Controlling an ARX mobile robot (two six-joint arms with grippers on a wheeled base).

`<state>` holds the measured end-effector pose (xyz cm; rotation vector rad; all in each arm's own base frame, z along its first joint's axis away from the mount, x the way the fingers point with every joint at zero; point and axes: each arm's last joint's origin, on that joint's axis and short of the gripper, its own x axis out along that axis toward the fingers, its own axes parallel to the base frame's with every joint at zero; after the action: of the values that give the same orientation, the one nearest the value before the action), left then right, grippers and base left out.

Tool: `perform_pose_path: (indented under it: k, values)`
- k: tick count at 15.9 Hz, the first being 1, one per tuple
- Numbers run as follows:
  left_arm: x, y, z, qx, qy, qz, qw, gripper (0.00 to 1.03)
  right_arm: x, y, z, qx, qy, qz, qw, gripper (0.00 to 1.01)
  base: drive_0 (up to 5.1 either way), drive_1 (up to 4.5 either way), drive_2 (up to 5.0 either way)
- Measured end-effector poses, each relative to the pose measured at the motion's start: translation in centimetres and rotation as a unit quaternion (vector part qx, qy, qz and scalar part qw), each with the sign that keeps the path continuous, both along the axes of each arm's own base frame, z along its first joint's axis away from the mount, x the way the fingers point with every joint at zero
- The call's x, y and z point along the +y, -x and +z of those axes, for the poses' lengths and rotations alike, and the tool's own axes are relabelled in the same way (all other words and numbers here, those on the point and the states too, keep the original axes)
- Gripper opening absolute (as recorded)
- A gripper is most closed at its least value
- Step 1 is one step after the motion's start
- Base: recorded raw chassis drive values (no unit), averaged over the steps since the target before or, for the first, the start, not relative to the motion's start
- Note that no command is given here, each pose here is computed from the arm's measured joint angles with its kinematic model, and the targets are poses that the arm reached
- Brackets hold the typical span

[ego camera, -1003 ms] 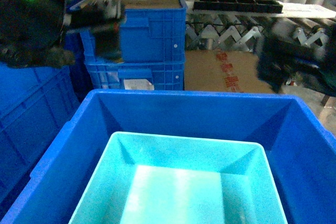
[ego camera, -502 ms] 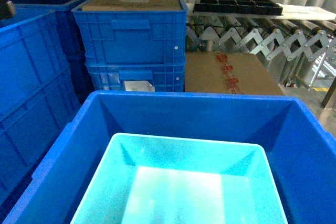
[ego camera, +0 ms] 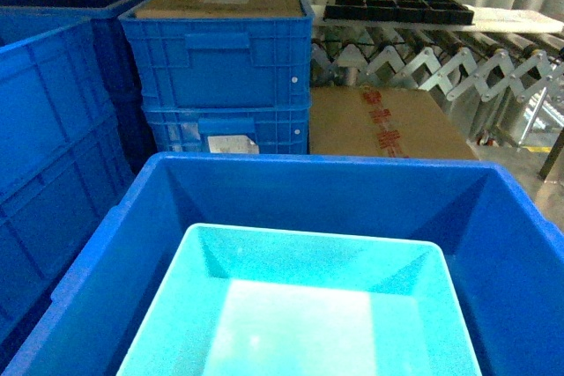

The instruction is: Stack blue boxes stably on right

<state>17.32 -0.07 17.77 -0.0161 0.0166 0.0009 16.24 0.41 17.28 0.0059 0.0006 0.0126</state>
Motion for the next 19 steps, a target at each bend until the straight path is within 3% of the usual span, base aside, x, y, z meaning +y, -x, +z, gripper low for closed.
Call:
perform_pose_path:
  k: [1,2,4,5,8,19]
  values:
    - [0.2,0.6,0.0,-0.003,0.0,0.01,0.9999,0.02,-0.5,0.4,-0.4,-0.007,0.0,-0.014,0.9999,0.02,0.0,0.0,0.0]
    - [0.1,1.2,-0.2,-0.004,0.0,0.001,1.0,0.02,-0.5,1.1,-1.4,0.018,0.0,-0.009,0.9998,0.02,0.0,0.0,0.0]
    - [0.0,2.2,-1.0,-0.015,0.0,-0.002,0.9999,0.02,-0.4,1.9,-0.8,0.002,0.0,-0.007,1.0,0.02,0.0,0.0,0.0]
    - [0.1,2.7,-1.8,0.012,0.0,-0.001,0.9999,0.02,-0.4,2.3,-0.7,0.0,0.0,-0.006,1.0,0.02,0.0,0.0,0.0]
    - [0.1,3.8,-0.9,-0.012,0.0,-0.001,0.9999,0.02,-0.4,3.2,-0.3,-0.005,0.0,-0.006,1.0,0.02,0.0,0.0,0.0]
    - [0.1,6.2,-0.6,-0.017,0.0,-0.001,0.9998,0.02,-0.4,5.3,-0.2,-0.008,0.0,-0.006,0.9999,0.02,0.0,0.0,0.0]
